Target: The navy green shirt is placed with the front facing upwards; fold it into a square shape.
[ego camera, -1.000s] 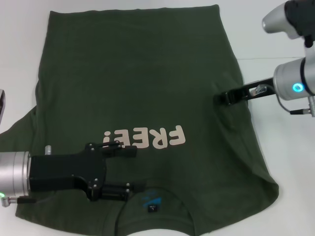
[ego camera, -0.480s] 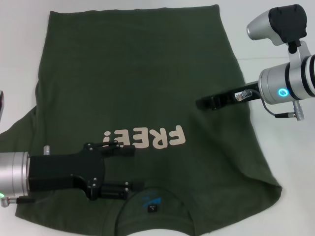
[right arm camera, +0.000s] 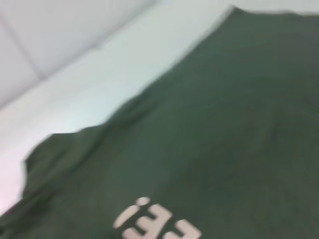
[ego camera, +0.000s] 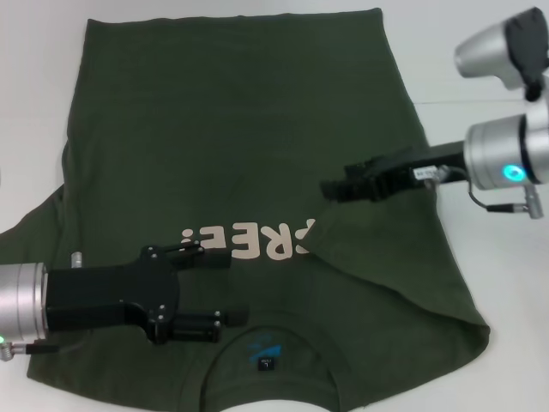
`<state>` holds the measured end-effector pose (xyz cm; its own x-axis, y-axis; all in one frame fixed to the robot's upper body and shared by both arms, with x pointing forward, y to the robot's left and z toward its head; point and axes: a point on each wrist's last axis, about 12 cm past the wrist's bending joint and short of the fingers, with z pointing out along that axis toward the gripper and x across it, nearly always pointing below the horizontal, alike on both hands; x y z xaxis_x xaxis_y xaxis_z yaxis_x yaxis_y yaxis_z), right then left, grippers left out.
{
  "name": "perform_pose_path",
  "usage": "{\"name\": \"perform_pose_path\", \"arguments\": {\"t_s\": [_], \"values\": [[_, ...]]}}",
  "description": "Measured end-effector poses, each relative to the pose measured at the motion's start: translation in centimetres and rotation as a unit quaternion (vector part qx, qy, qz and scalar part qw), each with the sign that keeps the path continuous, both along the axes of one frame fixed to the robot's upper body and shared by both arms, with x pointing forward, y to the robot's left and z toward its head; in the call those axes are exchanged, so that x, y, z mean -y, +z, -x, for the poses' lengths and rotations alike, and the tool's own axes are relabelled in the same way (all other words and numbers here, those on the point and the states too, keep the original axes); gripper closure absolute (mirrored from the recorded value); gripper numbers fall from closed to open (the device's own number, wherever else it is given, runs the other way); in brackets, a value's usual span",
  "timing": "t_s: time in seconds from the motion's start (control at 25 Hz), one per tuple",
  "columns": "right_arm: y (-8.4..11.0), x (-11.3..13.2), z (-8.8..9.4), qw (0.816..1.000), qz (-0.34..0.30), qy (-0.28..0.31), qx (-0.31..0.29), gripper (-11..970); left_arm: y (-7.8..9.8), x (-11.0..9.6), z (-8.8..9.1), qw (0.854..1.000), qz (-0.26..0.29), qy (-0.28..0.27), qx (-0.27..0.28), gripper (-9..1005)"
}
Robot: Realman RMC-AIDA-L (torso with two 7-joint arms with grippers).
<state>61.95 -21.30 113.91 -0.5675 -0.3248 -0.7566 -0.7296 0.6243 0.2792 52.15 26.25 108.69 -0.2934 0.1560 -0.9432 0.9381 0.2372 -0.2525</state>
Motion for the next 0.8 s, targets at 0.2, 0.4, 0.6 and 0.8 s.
{"name": "perform_pose_path", "arguments": {"t_s": [0.2, 0.4, 0.6, 0.8], "values": [[-1.1, 2.4, 3.0, 0.993, -0.05, 0.067, 0.083, 372, 0.1, -0.3, -0.1, 1.0, 0.007, 0.014, -0.005, 110], [-2.9, 4.2, 6.2, 0.979, -0.055, 0.12, 0.154, 173, 0.2, -0.7, -0.3, 0.999, 0.015, 0.034, -0.016, 110], [-4.2, 5.2, 9.5, 0.962, -0.058, 0.194, 0.182, 52, 0.4, -1.8, -0.7, 0.996, 0.027, 0.077, -0.04, 110], [-4.3, 5.3, 11.7, 0.945, -0.09, 0.252, 0.189, 46, 0.5, -3.2, -0.5, 0.991, 0.022, 0.116, -0.061, 109]]}}
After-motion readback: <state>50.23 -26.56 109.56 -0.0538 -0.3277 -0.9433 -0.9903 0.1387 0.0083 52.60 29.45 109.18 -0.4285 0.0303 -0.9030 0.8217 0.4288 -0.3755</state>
